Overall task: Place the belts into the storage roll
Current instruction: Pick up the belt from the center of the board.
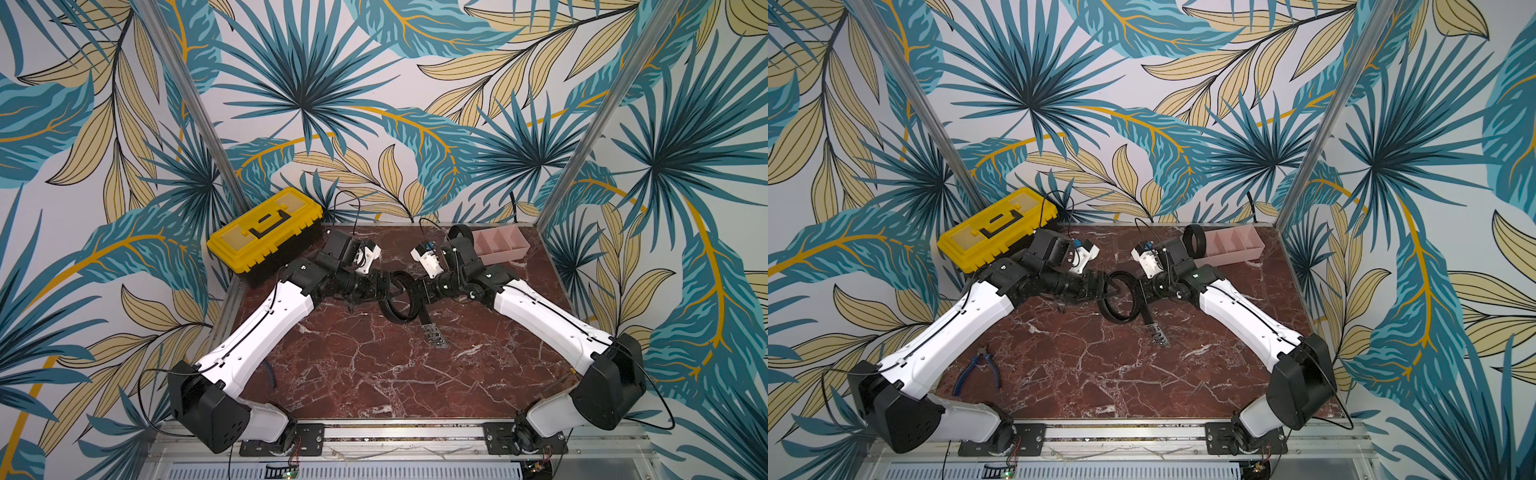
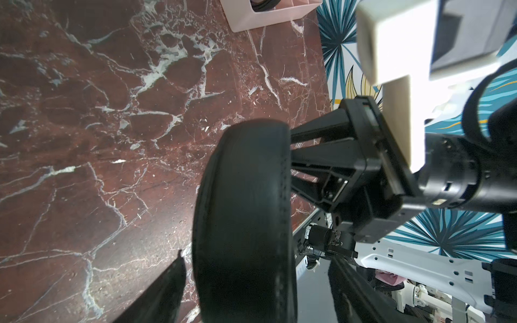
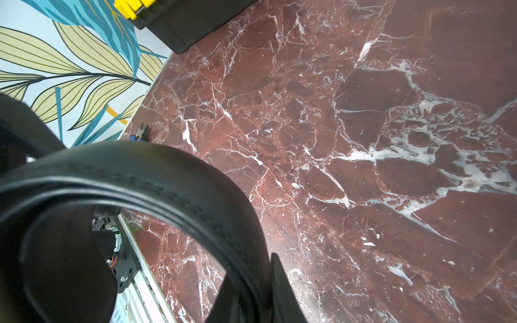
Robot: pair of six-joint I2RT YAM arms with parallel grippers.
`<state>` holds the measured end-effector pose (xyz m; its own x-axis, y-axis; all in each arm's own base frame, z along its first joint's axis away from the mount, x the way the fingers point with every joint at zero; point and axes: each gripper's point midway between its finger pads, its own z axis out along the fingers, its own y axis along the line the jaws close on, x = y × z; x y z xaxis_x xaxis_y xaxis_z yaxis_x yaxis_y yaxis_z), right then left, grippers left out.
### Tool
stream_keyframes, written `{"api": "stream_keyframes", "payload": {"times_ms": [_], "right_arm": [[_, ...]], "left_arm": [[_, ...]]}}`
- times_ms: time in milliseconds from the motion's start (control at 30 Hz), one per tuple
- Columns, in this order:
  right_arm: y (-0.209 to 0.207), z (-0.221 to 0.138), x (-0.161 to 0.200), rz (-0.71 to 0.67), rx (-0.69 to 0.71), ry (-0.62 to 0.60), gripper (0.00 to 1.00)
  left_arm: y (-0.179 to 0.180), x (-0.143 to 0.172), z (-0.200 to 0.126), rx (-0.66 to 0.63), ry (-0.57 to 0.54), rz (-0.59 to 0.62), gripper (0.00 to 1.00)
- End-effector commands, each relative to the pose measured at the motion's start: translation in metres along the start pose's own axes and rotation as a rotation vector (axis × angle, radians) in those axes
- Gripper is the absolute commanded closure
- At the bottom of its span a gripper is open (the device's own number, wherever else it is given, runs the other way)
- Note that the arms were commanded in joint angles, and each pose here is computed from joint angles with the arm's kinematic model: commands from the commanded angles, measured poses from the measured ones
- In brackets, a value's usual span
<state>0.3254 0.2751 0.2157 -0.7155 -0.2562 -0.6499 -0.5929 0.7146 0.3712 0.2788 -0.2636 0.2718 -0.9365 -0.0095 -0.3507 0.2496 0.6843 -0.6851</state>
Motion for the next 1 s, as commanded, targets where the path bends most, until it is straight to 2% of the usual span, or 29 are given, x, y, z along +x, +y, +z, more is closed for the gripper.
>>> {"api": "stream_keyframes", "payload": {"times_ms": [0,100,367,633,833,967], "right_arm": [[0.018,-0.019,-0.006,-0.145,-0.057,-0.067,0.97],[0.022,-0.028,0.000,-0.249,-0.064,-0.076,0.97],[0.029,-0.043,0.012,-0.364,-0.081,-0.076,0.96],[0.040,-0.048,0.026,-0.470,-0.121,-0.056,0.96],[0.033,-0.047,0.027,-0.452,-0.079,-0.046,0.96],[0.026,-0.044,0.026,-0.419,-0.044,-0.041,0.96]], "left_arm": [[-0.021,-0.009,-0.003,0.068,0.015,0.051,0.19],[-0.025,-0.001,0.004,0.095,0.102,0.034,0.19],[-0.028,0.025,0.017,0.117,0.272,0.000,0.22],[-0.040,0.033,0.019,0.152,0.308,0.016,0.26],[-0.043,0.042,0.021,0.173,0.343,-0.001,0.37],[-0.037,0.048,0.021,0.143,0.339,0.000,0.39]]}}
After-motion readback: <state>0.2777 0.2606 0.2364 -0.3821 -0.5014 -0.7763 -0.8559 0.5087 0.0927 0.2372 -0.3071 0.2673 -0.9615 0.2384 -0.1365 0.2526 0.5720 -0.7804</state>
